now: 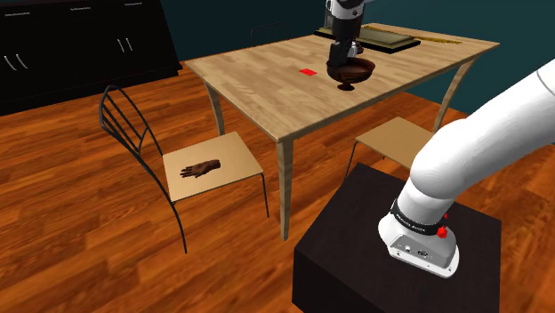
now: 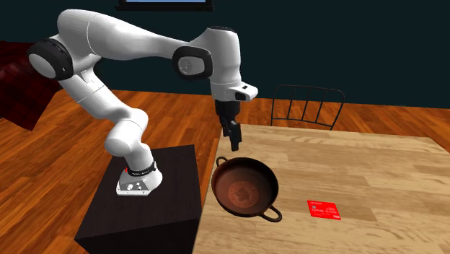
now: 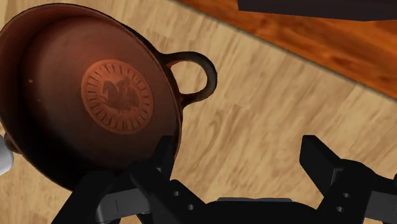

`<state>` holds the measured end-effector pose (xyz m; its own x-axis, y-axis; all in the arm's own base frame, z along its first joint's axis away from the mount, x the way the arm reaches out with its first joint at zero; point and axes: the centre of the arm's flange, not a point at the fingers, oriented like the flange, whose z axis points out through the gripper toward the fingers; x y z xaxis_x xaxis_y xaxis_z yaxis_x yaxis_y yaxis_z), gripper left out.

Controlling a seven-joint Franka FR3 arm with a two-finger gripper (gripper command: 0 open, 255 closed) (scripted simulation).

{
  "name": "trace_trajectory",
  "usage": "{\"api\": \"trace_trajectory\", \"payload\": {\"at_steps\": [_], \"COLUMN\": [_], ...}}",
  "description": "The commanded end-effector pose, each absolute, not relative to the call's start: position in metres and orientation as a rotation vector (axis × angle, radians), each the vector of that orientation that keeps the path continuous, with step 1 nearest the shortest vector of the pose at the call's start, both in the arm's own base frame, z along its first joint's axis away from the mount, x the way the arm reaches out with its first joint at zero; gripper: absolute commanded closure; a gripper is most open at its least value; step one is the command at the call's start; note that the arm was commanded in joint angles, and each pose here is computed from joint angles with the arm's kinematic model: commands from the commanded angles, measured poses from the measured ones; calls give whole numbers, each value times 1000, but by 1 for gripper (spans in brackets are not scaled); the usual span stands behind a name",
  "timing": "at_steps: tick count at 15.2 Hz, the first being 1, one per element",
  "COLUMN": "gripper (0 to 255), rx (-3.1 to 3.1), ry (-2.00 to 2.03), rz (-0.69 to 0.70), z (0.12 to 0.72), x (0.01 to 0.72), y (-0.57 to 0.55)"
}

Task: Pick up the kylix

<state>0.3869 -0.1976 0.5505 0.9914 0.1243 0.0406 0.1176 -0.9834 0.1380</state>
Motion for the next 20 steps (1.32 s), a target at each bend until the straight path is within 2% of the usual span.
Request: {"api": "trace_trajectory", "payload": {"at_steps": [1,12,13,20], "gripper": [0,0,255,255], "rx": [2995,2992,2992,2992], "ry": [172,162,162,162], "rz": [64,55,55,55], "z": [542,497,497,496], "x": [395,401,400,401], "y": [-225,-246,-246,-246]}}
